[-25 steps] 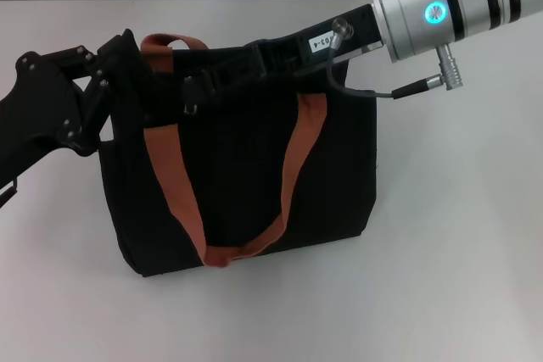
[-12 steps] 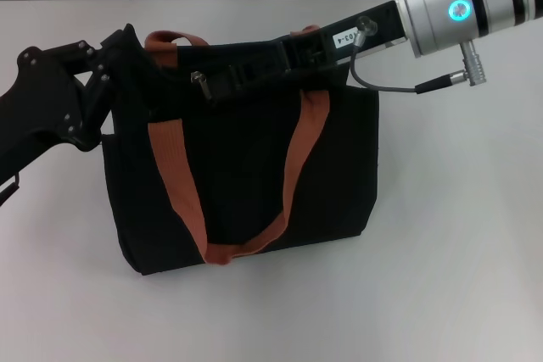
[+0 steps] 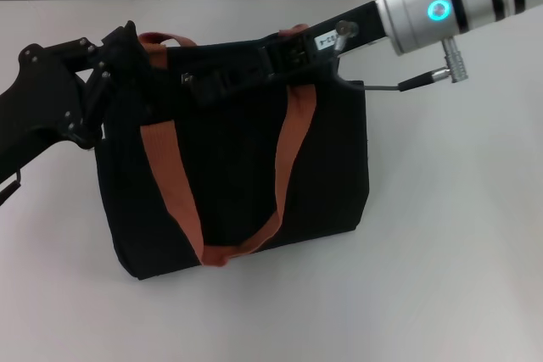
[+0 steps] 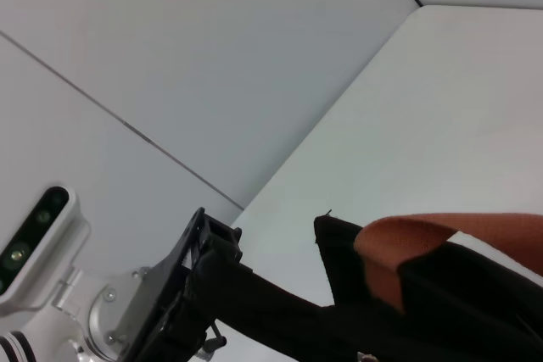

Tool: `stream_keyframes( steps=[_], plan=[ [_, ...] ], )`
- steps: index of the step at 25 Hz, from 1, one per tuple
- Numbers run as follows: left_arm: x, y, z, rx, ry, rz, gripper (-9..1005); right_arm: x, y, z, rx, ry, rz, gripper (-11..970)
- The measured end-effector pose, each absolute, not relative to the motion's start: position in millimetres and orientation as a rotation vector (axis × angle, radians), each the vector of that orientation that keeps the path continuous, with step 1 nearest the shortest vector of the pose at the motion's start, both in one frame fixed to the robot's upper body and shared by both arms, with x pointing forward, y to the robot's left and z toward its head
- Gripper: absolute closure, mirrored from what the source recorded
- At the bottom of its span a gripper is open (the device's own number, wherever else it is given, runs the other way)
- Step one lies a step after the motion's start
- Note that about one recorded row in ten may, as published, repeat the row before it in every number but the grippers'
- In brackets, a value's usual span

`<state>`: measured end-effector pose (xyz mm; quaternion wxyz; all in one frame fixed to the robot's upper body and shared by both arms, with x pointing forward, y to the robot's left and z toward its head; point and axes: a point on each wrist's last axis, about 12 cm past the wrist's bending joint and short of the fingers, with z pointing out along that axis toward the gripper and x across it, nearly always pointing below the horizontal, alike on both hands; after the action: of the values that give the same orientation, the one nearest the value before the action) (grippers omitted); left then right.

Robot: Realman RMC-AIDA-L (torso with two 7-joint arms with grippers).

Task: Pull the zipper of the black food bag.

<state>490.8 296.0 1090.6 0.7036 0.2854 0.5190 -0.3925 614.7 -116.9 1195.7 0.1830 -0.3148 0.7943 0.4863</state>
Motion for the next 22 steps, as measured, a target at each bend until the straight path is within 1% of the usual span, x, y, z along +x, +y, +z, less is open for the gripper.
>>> stream_keyframes(
  steps=[6,12,22],
  plan=[
    [491.6,295.6,1091.3,0.635,1.151,-0.874,954,609.5,-103.7,1198.5,-0.961,2.200,1.400,571],
    [491.7,295.4,1091.9,0.636,1.146,-0.876,953,609.1,-103.1,1199.2,-0.971,2.188,1.403,570],
    [491.9,294.1,1092.3,0.636,1.142,-0.881,953,606.9,-104.6,1196.5,-0.961,2.172,1.429,619]
  ],
)
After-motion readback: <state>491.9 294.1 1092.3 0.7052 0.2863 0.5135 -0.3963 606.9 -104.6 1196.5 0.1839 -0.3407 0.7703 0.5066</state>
